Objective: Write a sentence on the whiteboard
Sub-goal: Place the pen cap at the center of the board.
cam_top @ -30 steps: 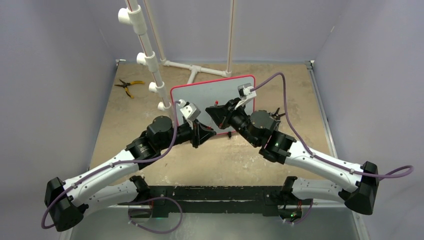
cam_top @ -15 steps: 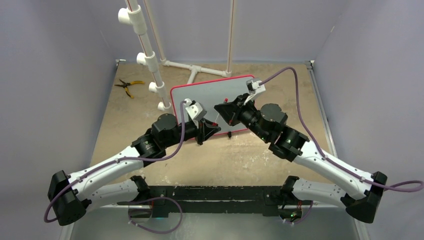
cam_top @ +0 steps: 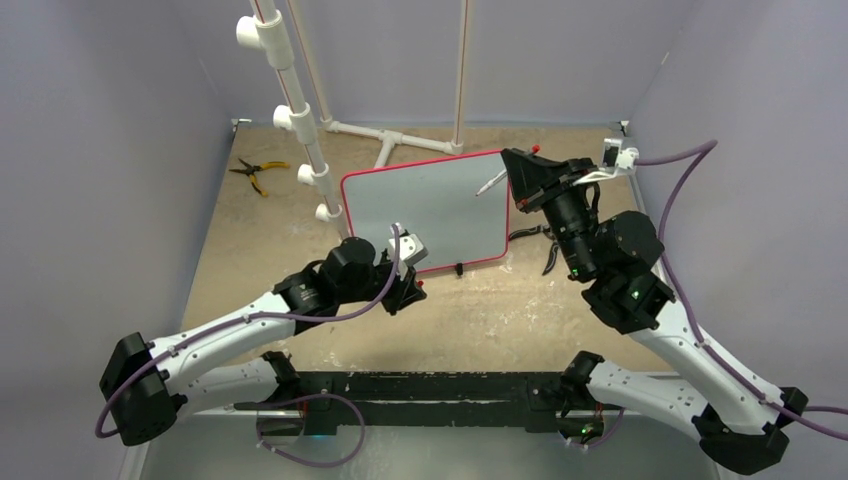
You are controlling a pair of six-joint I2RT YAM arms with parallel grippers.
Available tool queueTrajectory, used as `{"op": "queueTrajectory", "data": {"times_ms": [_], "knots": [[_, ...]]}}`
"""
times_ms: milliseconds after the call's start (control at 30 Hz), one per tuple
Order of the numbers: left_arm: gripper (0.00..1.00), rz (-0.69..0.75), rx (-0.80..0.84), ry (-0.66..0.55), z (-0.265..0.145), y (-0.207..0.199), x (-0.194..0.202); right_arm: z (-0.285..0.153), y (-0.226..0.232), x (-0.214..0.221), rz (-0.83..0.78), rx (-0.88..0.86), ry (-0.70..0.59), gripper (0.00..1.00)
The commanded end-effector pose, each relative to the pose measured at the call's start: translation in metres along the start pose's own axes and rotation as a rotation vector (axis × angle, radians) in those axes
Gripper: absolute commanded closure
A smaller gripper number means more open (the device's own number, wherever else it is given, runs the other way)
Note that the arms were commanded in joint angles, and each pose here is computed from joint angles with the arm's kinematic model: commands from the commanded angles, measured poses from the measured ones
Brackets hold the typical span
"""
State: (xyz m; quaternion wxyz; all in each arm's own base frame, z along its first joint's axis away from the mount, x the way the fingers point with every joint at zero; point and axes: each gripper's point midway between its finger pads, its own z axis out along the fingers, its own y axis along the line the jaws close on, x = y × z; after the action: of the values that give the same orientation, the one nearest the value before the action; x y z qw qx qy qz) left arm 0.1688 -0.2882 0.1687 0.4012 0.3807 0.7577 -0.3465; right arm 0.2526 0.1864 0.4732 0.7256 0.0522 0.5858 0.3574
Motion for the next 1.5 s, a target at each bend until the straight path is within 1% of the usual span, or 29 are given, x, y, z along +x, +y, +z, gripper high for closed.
{"op": "queueTrajectory", "data": {"times_ms": [0,100,233,333,400,500,567,700,833,933,1033,1100,1233,1367,1467], "knots": [[1.0,-0.025,-0.055,0.012,0.005,0.009,-0.003,-0.004,-0.007,-0.011,-0.033,0.024,-0.045,1.0],[1.0,-0.098,-0.136,0.069,0.01,0.021,0.009,-0.01,-0.013,-0.009,-0.036,0.029,-0.06,1.0],[1.0,-0.227,-0.261,0.116,0.015,0.041,0.04,-0.018,-0.03,0.0,-0.039,0.085,-0.057,1.0],[1.0,-0.287,-0.284,0.123,0.022,0.045,0.059,-0.021,-0.04,0.009,-0.052,0.114,-0.047,1.0],[1.0,-0.297,-0.294,0.148,0.025,0.047,0.071,-0.021,-0.043,0.016,-0.063,0.124,-0.03,1.0],[1.0,-0.302,-0.353,0.21,0.026,0.057,0.088,-0.02,-0.048,0.025,-0.073,0.143,-0.004,1.0],[0.98,-0.318,-0.355,0.242,0.029,0.057,0.098,-0.02,-0.05,0.029,-0.071,0.147,0.006,1.0],[0.9,-0.33,-0.354,0.264,0.031,0.057,0.107,-0.02,-0.05,0.033,-0.065,0.144,0.009,1.0],[0.76,-0.332,-0.362,0.26,0.03,0.058,0.106,-0.018,-0.05,0.037,-0.071,0.146,0.018,1.0],[0.67,-0.34,-0.362,0.254,0.03,0.057,0.105,-0.017,-0.051,0.039,-0.074,0.148,0.025,1.0],[0.54,-0.347,-0.362,0.234,0.027,0.056,0.099,-0.016,-0.05,0.039,-0.077,0.145,0.025,1.0],[0.48,-0.339,-0.355,0.206,0.024,0.055,0.088,-0.016,-0.049,0.041,-0.08,0.137,0.032,1.0],[0.43,-0.281,-0.296,0.112,0.013,0.044,0.049,-0.019,-0.043,0.05,-0.086,0.088,0.061,1.0],[0.41,-0.211,-0.142,-0.037,-0.004,0.014,-0.013,-0.019,-0.03,0.065,-0.083,-0.002,0.106,1.0],[0.4,-0.166,-0.098,-0.13,-0.016,0.002,-0.059,-0.019,-0.017,0.075,-0.071,-0.075,0.143,1.0]]}}
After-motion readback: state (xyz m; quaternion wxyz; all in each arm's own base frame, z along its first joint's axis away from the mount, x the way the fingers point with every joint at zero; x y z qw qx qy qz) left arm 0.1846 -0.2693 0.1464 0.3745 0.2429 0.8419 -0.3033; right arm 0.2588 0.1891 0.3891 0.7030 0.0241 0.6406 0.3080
